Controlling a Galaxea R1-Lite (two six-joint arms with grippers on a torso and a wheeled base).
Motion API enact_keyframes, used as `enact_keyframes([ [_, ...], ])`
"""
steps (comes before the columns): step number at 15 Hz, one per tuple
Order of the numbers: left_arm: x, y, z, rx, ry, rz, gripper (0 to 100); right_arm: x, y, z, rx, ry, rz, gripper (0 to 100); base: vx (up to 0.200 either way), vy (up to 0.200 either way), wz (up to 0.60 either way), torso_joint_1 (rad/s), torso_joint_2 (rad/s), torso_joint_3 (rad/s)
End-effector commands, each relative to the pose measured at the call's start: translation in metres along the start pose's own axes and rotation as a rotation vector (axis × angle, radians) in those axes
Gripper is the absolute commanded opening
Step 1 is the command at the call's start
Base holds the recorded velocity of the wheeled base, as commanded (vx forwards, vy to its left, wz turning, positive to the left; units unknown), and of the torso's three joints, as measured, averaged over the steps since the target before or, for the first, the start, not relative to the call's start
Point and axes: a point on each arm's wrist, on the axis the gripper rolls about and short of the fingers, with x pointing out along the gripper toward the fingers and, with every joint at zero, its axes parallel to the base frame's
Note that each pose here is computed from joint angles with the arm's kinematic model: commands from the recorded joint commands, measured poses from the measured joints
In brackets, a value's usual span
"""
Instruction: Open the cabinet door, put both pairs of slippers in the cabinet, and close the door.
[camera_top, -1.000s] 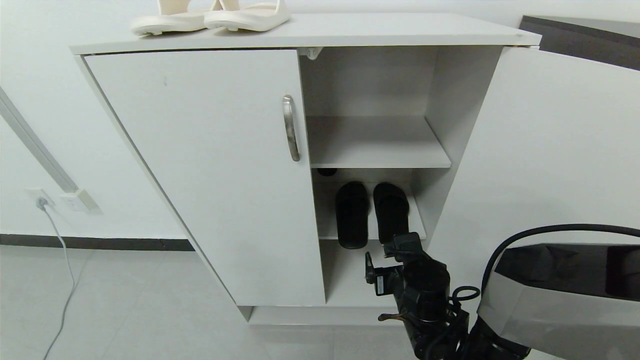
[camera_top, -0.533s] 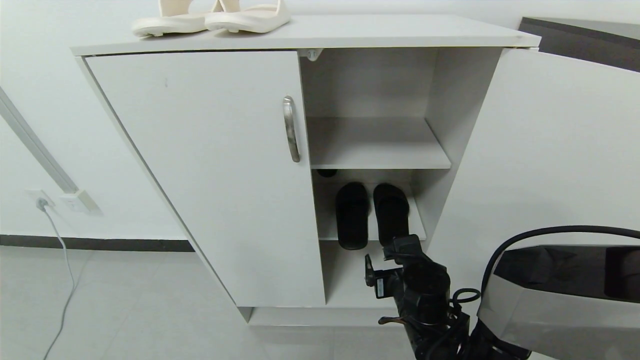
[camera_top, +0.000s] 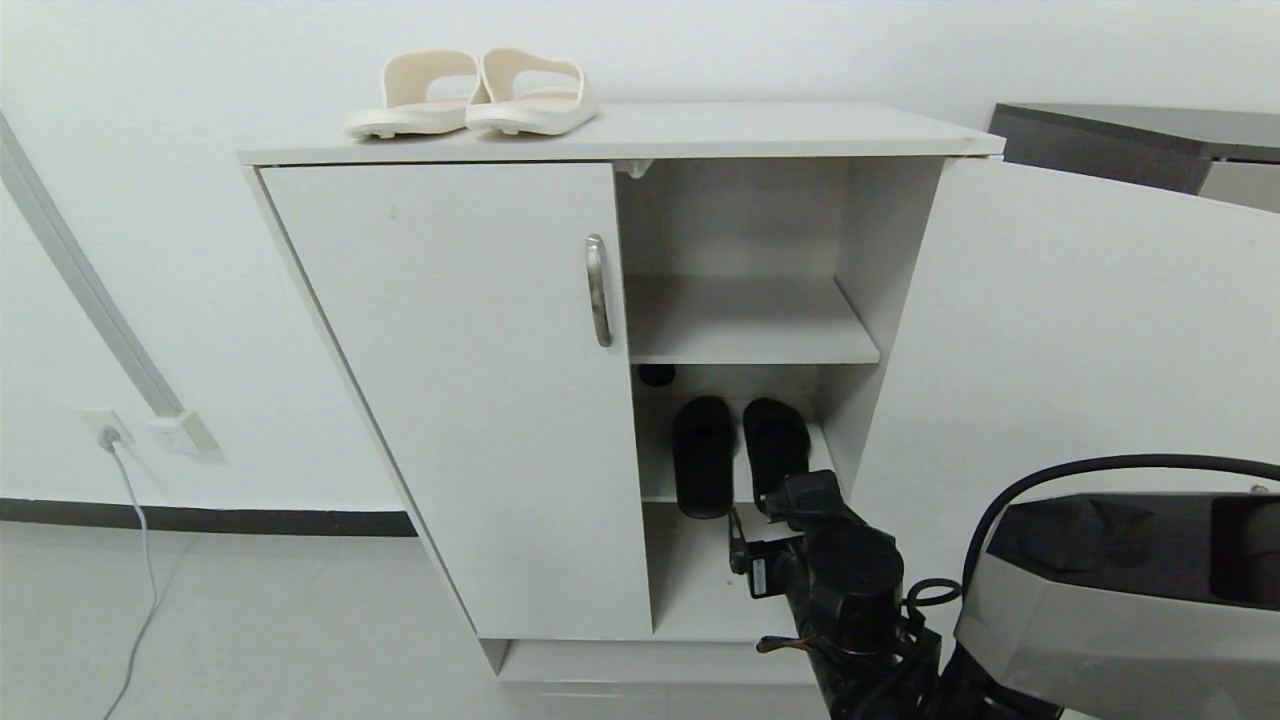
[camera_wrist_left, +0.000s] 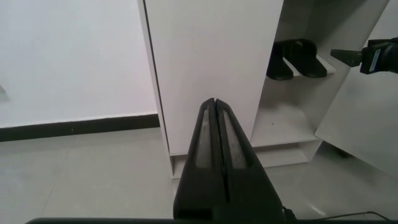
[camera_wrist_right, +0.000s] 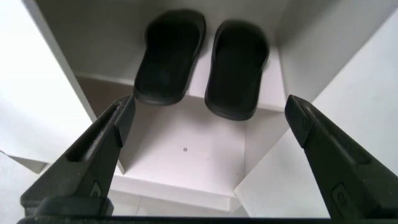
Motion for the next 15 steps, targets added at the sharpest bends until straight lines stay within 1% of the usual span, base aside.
enact_keyframes([
  [1,0.0001,0.0,0.0,-0.001,0.002,0.0,0,0.0009,0.0008,0.0001,0.002,-0.003,-0.001,100,0.0,0.0,0.0,0.002,0.0,0.144],
  [8,0.0002,0.0,-0.0005,-0.001,0.003,0.0,0,0.0007,-0.0001,0.0,0.007,-0.008,-0.004,100,0.0,0.0,0.0,0.001,0.0,0.011],
  [10,0.0002,0.0,-0.0005,-0.001,0.003,0.0,0,0.0015,0.0005,-0.0041,0.004,-0.005,-0.005,100,0.0,0.0,0.0,0.0,0.0,0.0],
  [12,0.0002,0.0,-0.0005,-0.001,0.003,0.0,0,0.0025,0.0013,-0.0082,-0.002,0.0,-0.005,100,0.0,0.2,0.0,0.005,0.0,0.002],
  [15,0.0002,0.0,-0.0005,-0.001,0.003,0.0,0,0.0038,-0.0006,-0.0051,0.008,-0.01,-0.011,100,0.0,0.2,0.0,0.006,0.0,0.007],
])
